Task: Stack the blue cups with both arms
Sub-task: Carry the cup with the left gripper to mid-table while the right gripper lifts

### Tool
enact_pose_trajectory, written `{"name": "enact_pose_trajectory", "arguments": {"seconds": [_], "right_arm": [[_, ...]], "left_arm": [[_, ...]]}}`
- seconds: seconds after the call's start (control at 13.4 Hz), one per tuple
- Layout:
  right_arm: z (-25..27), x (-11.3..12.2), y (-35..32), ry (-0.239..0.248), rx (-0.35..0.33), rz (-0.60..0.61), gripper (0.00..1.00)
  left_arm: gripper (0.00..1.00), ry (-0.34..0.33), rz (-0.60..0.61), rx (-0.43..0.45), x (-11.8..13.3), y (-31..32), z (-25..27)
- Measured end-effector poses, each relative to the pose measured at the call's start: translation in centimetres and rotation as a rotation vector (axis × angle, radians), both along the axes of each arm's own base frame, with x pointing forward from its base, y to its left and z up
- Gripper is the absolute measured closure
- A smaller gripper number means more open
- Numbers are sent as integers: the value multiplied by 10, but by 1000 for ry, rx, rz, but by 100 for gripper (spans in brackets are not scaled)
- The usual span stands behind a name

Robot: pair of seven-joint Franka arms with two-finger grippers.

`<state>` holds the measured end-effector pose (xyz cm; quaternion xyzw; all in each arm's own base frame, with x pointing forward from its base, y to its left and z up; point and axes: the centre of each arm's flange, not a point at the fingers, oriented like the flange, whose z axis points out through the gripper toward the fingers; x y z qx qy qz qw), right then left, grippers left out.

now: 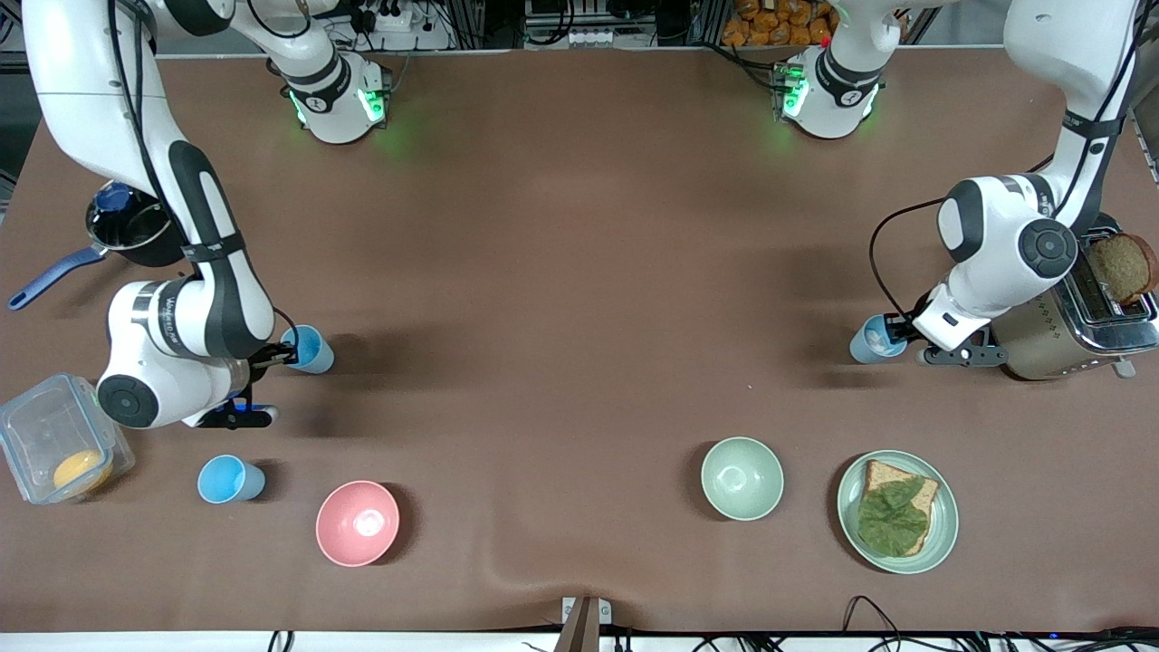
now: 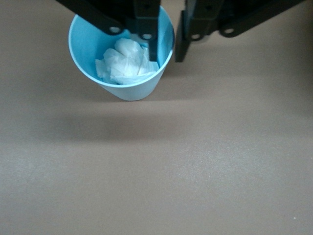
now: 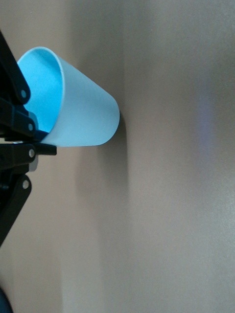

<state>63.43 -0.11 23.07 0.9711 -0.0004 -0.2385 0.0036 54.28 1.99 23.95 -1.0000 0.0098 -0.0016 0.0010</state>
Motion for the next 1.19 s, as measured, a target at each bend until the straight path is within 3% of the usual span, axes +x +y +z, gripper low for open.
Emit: {"name": "enact_pose_trajectory", "arguments": {"seconds": [0.07,0.74,0.97,1.19], "right_arm": [[0,0,0,1,0,0,97],[3,-2,4,16,21,-16,97],[4,-1,5,16,30,-25,97],[5,-2,7,24,36,-33,97]], "left_arm": [[96,-2,-6,-1,1,-3,1],[97,-86,-32,-48,30,-85,39],[97,-76,48,-80,31,-153,59],[97,-42,133,-99,4,-260,62]]}}
